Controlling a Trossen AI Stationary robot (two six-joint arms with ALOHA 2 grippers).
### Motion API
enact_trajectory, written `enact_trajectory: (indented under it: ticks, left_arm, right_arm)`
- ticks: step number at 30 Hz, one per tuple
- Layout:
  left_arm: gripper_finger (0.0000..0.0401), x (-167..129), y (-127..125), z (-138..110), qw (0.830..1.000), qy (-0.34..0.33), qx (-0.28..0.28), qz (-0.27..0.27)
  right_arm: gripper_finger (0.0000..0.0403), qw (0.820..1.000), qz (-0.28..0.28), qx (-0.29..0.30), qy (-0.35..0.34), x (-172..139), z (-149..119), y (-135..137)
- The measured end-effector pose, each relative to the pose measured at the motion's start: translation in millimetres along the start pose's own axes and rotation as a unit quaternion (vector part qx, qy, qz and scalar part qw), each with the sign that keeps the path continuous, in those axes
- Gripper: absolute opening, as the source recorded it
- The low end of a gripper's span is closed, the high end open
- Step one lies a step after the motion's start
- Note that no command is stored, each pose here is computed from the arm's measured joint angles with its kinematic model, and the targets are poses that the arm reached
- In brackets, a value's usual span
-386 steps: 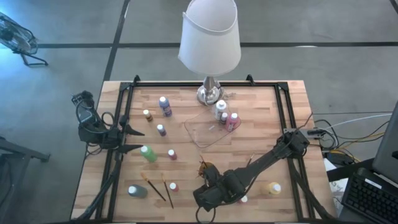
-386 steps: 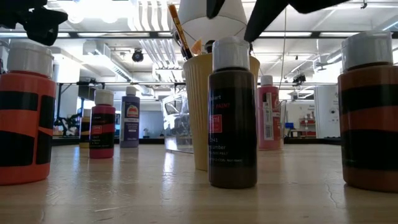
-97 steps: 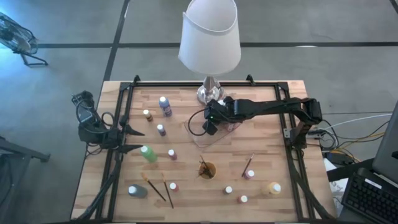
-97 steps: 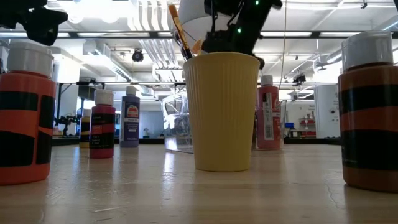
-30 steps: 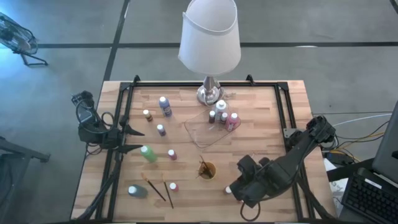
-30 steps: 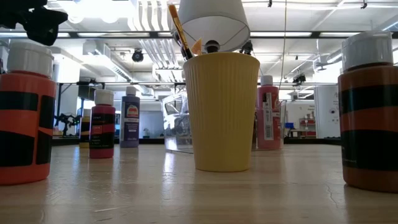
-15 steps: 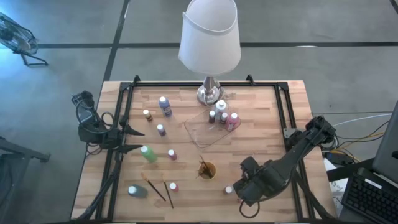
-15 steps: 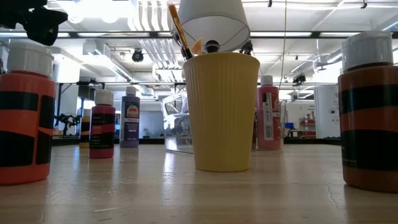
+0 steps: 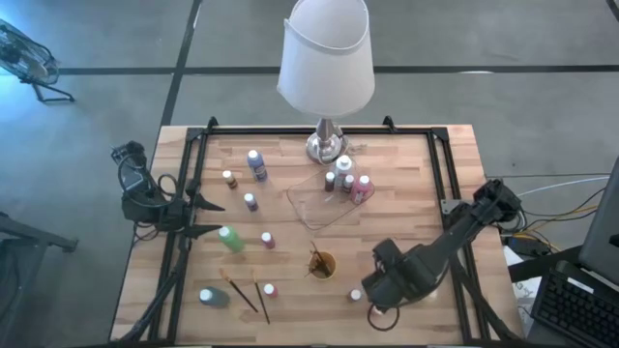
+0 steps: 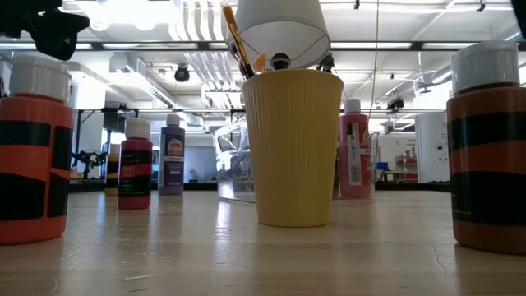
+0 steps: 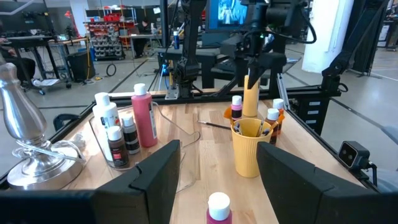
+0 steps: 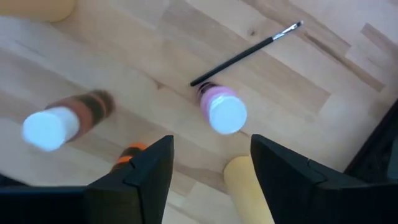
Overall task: Pick & Place Paint Supplies
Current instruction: Put the light pink bottle into the transparent bin
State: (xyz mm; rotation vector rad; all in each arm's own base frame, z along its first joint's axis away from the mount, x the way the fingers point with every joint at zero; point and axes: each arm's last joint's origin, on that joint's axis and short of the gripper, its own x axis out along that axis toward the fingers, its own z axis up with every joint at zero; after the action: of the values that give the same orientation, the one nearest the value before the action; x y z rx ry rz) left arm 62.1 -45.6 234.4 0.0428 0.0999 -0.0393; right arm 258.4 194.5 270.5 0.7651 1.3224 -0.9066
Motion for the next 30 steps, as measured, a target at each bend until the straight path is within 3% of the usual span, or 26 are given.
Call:
enact_trajectory:
  ticks: [17, 30]
  left_arm:
    - [0.0218, 0, 0, 0, 1.0, 0.0, 0.0, 0.0]
    - [0.0218, 0, 0, 0, 1.0, 0.0, 0.0, 0.0]
  right_arm:
    - [0.0254, 0.999, -0.037, -0.015, 0.028, 20, 12, -4]
    - [0.0219, 0.998, -0.037, -0.016, 0.039, 43, 9, -5]
